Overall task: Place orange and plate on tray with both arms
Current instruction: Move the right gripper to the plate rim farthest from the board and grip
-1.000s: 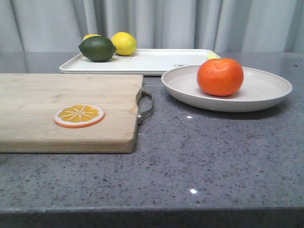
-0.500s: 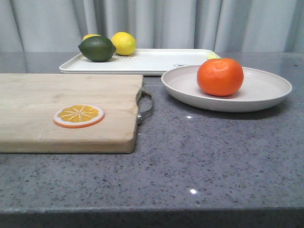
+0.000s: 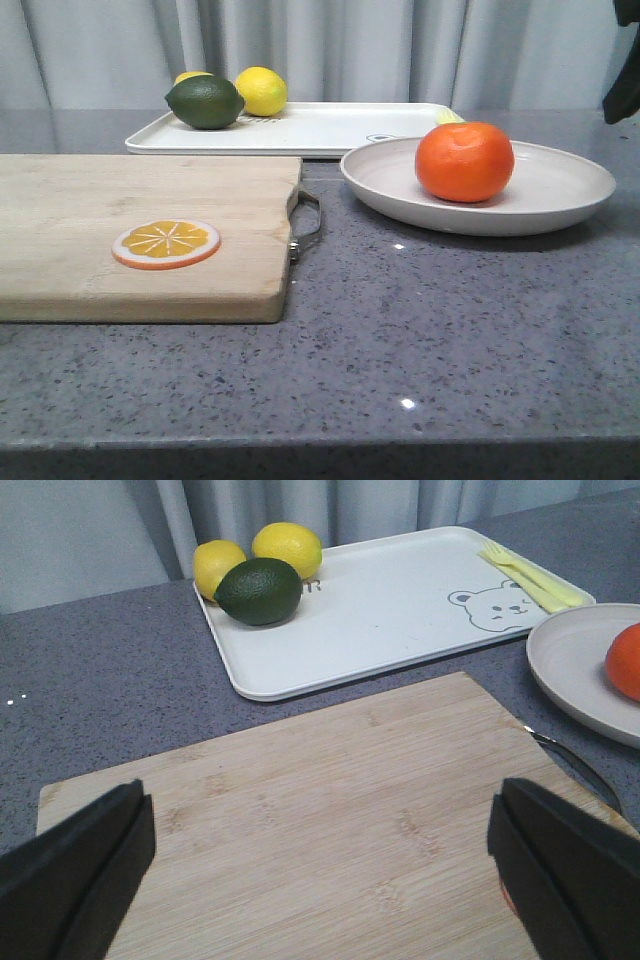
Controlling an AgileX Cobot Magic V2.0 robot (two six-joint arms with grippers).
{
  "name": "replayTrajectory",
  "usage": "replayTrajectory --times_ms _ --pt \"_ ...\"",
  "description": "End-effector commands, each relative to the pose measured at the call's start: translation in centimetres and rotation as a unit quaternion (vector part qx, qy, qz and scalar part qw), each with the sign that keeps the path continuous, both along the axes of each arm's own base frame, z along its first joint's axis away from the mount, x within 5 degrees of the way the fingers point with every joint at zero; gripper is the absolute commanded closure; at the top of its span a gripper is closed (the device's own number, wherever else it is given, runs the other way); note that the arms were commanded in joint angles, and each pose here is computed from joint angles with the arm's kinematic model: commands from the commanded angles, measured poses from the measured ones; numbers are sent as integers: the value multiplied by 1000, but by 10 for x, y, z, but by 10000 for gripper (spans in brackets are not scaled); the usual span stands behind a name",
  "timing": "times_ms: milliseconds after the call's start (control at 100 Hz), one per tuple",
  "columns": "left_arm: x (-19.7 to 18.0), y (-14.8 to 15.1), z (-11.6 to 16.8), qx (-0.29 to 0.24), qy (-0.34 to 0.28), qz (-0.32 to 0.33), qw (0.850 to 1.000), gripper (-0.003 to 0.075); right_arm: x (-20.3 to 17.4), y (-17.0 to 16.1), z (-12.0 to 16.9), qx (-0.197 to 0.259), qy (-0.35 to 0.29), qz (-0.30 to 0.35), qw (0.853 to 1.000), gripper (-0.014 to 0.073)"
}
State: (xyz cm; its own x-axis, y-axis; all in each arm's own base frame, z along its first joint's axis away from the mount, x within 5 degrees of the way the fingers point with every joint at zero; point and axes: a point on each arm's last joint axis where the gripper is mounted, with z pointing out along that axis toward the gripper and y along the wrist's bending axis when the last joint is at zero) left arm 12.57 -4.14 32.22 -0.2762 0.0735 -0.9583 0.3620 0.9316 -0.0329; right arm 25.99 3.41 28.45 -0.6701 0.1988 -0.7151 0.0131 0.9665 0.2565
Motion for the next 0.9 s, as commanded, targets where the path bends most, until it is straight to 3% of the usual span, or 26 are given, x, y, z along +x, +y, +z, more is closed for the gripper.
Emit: replayTrajectory --times_ms 0,890 --pt "2 3 14 -18 -38 19 999 81 13 1 18 8 -51 -8 999 88" --pt "1 2 12 -16 -28 13 999 81 37 20 -21 17 18 10 1000 88"
